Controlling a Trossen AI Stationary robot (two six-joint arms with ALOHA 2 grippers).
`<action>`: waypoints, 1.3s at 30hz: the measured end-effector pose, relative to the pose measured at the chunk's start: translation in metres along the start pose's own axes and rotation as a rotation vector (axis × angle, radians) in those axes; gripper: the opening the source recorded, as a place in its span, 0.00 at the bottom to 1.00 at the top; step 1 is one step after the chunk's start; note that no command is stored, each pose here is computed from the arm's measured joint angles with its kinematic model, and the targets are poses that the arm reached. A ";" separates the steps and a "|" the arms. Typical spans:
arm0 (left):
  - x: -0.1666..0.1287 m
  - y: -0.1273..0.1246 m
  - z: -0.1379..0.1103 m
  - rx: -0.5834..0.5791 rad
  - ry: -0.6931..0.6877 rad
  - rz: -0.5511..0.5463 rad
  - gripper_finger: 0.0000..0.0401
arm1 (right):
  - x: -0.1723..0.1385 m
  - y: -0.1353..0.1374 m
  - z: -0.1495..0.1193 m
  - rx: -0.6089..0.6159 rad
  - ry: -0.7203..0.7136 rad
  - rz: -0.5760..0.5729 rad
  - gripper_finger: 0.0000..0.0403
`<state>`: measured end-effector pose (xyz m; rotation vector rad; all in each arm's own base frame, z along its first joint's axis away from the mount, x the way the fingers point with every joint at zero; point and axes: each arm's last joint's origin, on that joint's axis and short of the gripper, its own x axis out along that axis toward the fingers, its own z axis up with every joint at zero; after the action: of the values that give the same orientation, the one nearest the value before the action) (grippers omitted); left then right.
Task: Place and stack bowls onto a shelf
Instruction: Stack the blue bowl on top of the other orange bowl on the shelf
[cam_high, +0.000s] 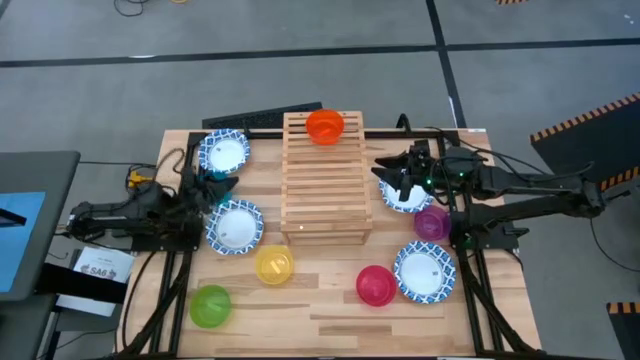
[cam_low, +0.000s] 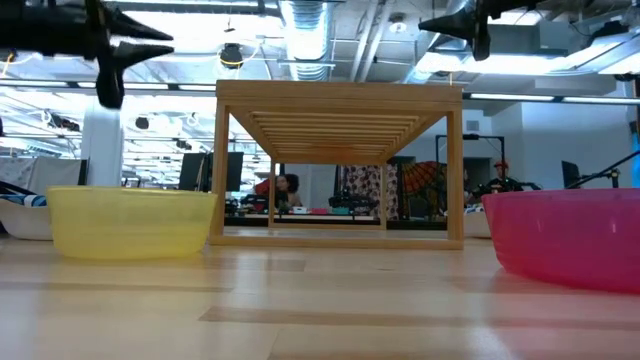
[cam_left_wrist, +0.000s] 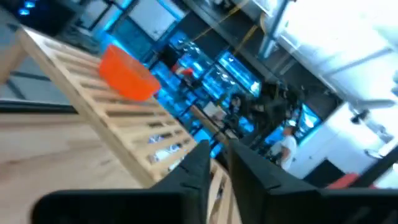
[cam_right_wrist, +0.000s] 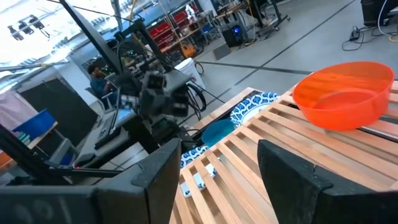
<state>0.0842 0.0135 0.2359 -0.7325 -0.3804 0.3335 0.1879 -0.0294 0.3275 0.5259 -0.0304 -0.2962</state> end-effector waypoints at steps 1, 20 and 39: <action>0.002 -0.005 0.006 0.007 0.023 0.035 0.17 | 0.000 0.000 0.000 0.000 0.000 0.000 0.60; 0.086 -0.021 0.047 0.339 0.687 0.923 0.59 | 0.000 -0.003 -0.005 -0.006 0.051 -0.032 0.60; 0.058 0.077 -0.012 0.017 0.610 1.282 0.59 | 0.000 -0.004 -0.007 -0.013 0.073 -0.046 0.60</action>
<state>0.1277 0.0849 0.1862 -0.9449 0.7351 1.2653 0.1871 -0.0294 0.3193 0.5247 0.0540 -0.3214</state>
